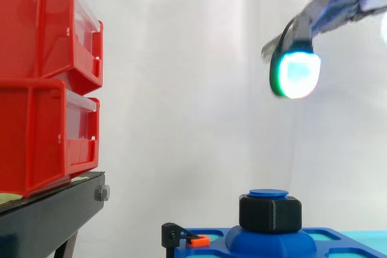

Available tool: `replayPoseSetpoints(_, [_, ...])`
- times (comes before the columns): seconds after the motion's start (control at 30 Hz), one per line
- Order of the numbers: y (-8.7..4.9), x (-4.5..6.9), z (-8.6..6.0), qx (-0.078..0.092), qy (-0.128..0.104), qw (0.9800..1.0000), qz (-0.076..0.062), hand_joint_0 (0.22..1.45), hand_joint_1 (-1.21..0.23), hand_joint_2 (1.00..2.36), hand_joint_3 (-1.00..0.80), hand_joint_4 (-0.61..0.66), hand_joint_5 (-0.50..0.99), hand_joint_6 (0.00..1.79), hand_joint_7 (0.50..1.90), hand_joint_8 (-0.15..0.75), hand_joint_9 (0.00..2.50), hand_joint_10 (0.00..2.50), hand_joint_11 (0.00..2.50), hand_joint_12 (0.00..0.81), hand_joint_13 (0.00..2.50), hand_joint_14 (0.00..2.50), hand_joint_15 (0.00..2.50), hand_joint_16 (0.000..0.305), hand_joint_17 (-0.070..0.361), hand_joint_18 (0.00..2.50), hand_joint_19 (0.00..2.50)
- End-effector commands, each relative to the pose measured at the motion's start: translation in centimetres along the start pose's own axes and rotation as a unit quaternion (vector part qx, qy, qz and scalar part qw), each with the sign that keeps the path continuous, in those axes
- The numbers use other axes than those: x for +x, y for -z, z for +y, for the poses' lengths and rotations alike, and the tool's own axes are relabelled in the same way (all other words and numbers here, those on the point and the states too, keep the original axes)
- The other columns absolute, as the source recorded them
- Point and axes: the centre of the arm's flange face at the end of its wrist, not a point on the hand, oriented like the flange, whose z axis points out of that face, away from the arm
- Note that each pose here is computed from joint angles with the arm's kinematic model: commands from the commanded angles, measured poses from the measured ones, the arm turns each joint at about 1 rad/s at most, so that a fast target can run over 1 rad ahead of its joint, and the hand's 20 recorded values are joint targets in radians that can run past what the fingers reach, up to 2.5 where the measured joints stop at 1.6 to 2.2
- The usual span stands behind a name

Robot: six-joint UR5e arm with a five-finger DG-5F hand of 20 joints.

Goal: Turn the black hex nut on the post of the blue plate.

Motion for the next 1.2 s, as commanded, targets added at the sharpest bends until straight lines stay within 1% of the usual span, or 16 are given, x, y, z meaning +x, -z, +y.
replayPoseSetpoints(0.0, [2.9,6.2,0.4,0.019,-0.05,0.9985,0.01,0.39,-0.42,1.0,-0.5,0.18,-0.2,0.5,0.64,0.208,0.18,0.0,0.0,0.372,0.0,0.0,0.04,0.059,0.134,0.0,0.16])
replayPoseSetpoints(0.1, [4.4,7.3,0.6,0.035,-0.091,0.9952,-0.013,0.39,-0.42,1.0,-0.5,0.18,-0.2,0.5,0.63,0.204,0.18,0.0,0.0,0.368,0.0,0.0,0.04,0.059,0.132,0.0,0.16])
replayPoseSetpoints(0.13, [5.1,7.8,0.7,0.042,-0.123,0.991,-0.031,0.39,-0.42,1.0,-0.5,0.18,-0.2,0.5,0.63,0.203,0.18,0.0,0.0,0.367,0.0,0.0,0.03,0.058,0.131,0.0,0.16])
replayPoseSetpoints(0.2, [5.4,8.2,1.0,0.046,-0.16,0.985,-0.047,0.4,-0.42,1.0,-0.5,0.18,-0.2,0.5,0.63,0.2,0.18,0.0,0.0,0.364,0.0,0.0,0.03,0.058,0.13,0.0,0.16])
replayPoseSetpoints(0.27, [5.5,8.6,1.2,0.049,-0.182,0.981,-0.045,0.4,-0.42,1.0,-0.5,0.18,-0.2,0.5,0.63,0.201,0.18,0.0,0.0,0.362,0.0,0.0,0.03,0.058,0.13,0.0,0.16])
replayPoseSetpoints(0.3, [5.5,8.7,1.4,0.049,-0.199,0.9778,-0.044,0.4,-0.42,1.0,-0.5,0.17,-0.2,0.5,0.63,0.201,0.18,0.0,0.0,0.362,0.0,0.0,0.03,0.058,0.13,0.0,0.16])
replayPoseSetpoints(0.37, [5.5,8.8,1.7,0.047,-0.212,0.9753,-0.043,0.4,-0.42,1.0,-0.5,0.17,-0.2,0.5,0.63,0.2,0.18,0.0,0.0,0.36,0.0,0.0,0.03,0.057,0.129,0.0,0.16])
replayPoseSetpoints(0.4, [5.4,8.8,1.9,0.046,-0.233,0.9706,-0.043,0.4,-0.42,1.0,-0.5,0.18,-0.2,0.5,0.63,0.201,0.18,0.0,0.0,0.36,0.0,0.0,0.03,0.057,0.129,0.0,0.16])
replayPoseSetpoints(0.47, [5.4,8.9,1.9,0.046,-0.252,0.9658,-0.043,0.4,-0.42,1.0,-0.5,0.18,-0.2,0.5,0.63,0.2,0.18,0.0,0.0,0.358,0.0,0.0,0.03,0.057,0.128,0.0,0.16])
replayPoseSetpoints(0.57, [5.3,8.8,2.1,0.046,-0.306,0.9498,-0.049,0.41,-0.42,1.0,-0.5,0.18,-0.2,0.5,0.63,0.199,0.19,0.0,0.0,0.357,0.0,0.0,0.04,0.057,0.128,0.0,0.16])
replayPoseSetpoints(0.63, [5.3,8.8,2.1,0.047,-0.321,0.9446,-0.05,0.41,-0.43,1.0,-0.5,0.17,-0.2,0.5,0.63,0.197,0.19,0.0,0.0,0.353,0.0,0.0,0.03,0.056,0.126,0.0,0.15])
replayPoseSetpoints(0.67, [5.3,8.8,2.1,0.047,-0.321,0.9446,-0.05,0.41,-0.44,1.0,-0.5,0.17,-0.2,0.5,0.62,0.196,0.18,0.0,0.0,0.352,0.0,0.0,0.03,0.056,0.126,0.0,0.15])
replayPoseSetpoints(0.7, [5.2,8.8,2.2,0.045,-0.327,0.9424,-0.052,0.41,-0.44,1.0,-0.5,0.17,-0.2,0.5,0.62,0.193,0.18,0.0,0.0,0.352,0.0,0.0,0.03,0.056,0.125,0.0,0.15])
replayPoseSetpoints(0.87, [5.2,8.8,2.3,0.044,-0.327,0.9424,-0.053,0.42,-0.46,1.0,-0.5,0.17,-0.2,0.5,0.61,0.184,0.17,0.0,0.0,0.345,0.0,0.0,0.03,0.055,0.123,0.0,0.14])
replayPoseSetpoints(1.0, [4.9,8.4,2.3,0.037,-0.33,0.9408,-0.066,0.42,-0.47,1.0,-0.5,0.16,-0.2,0.5,0.61,0.173,0.12,0.0,0.0,0.339,0.0,0.0,0.03,0.053,0.119,0.0,0.14])
replayPoseSetpoints(1.17, [4.8,8.3,2.4,0.034,-0.329,0.9407,-0.073,0.42,-0.44,1.0,-0.5,0.06,-0.25,0.5,0.6,0.136,0.0,0.0,0.0,0.324,0.0,0.0,0.04,0.05,0.113,0.0,0.15])
